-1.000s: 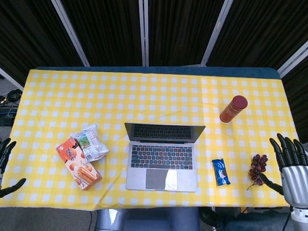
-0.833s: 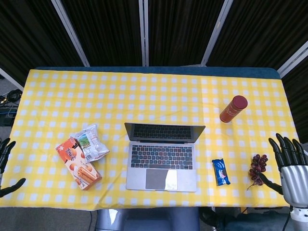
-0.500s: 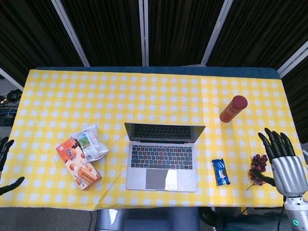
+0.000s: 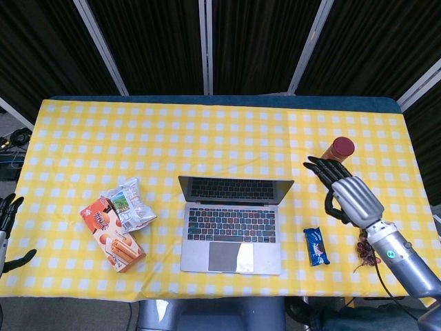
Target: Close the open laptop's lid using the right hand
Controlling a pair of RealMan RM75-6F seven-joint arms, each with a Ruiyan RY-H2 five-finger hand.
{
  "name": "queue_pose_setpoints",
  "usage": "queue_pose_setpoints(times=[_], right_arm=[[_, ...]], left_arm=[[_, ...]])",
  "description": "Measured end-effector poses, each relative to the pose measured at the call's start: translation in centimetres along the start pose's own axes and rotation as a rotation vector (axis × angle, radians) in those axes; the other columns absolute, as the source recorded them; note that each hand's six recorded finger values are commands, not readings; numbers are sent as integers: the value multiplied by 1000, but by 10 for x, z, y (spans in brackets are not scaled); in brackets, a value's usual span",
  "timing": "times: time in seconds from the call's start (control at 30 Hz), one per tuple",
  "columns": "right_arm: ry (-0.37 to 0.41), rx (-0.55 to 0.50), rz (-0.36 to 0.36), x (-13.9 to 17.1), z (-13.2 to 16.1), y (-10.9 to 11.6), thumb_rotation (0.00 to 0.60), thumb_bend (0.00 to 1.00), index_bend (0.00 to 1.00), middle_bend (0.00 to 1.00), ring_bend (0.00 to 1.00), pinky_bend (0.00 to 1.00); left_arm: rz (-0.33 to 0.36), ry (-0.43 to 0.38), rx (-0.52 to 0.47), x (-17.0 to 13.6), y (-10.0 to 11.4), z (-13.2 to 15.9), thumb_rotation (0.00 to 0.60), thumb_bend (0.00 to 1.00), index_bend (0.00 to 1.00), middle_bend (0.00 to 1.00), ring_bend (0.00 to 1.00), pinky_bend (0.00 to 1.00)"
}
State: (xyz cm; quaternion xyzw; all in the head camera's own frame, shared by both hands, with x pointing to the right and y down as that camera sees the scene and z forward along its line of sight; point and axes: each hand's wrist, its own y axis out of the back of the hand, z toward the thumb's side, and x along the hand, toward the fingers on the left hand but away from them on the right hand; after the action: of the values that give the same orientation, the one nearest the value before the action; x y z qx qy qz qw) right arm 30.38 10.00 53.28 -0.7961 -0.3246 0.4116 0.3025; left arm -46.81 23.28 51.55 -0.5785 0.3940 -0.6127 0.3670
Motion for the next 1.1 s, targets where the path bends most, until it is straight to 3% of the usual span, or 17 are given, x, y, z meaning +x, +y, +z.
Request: queue_pose_setpoints(times=[0.17, 0.33, 0.53, 1.1], right_arm=[[-8, -44, 91, -31, 14, -5, 600, 1000, 86, 155, 86, 118], [-31, -98, 155, -53, 25, -17, 600, 1000, 100, 179, 114, 154], [-40, -101, 183, -71, 38, -29, 600, 1000, 111, 208, 140, 188], [-21, -94, 248, -71, 60, -51, 600, 1000, 170, 291, 218, 241]], left_arm=[[-6, 5, 5, 3, -2, 0, 600, 0, 0, 0, 0, 0], [-6, 6, -3, 4, -2, -1, 600, 0, 0, 0, 0, 0], [-12, -1, -5, 3, -3, -1, 600, 0, 0, 0, 0, 0], [-18, 3, -2, 3, -5, 0, 600, 0, 0, 0, 0, 0]])
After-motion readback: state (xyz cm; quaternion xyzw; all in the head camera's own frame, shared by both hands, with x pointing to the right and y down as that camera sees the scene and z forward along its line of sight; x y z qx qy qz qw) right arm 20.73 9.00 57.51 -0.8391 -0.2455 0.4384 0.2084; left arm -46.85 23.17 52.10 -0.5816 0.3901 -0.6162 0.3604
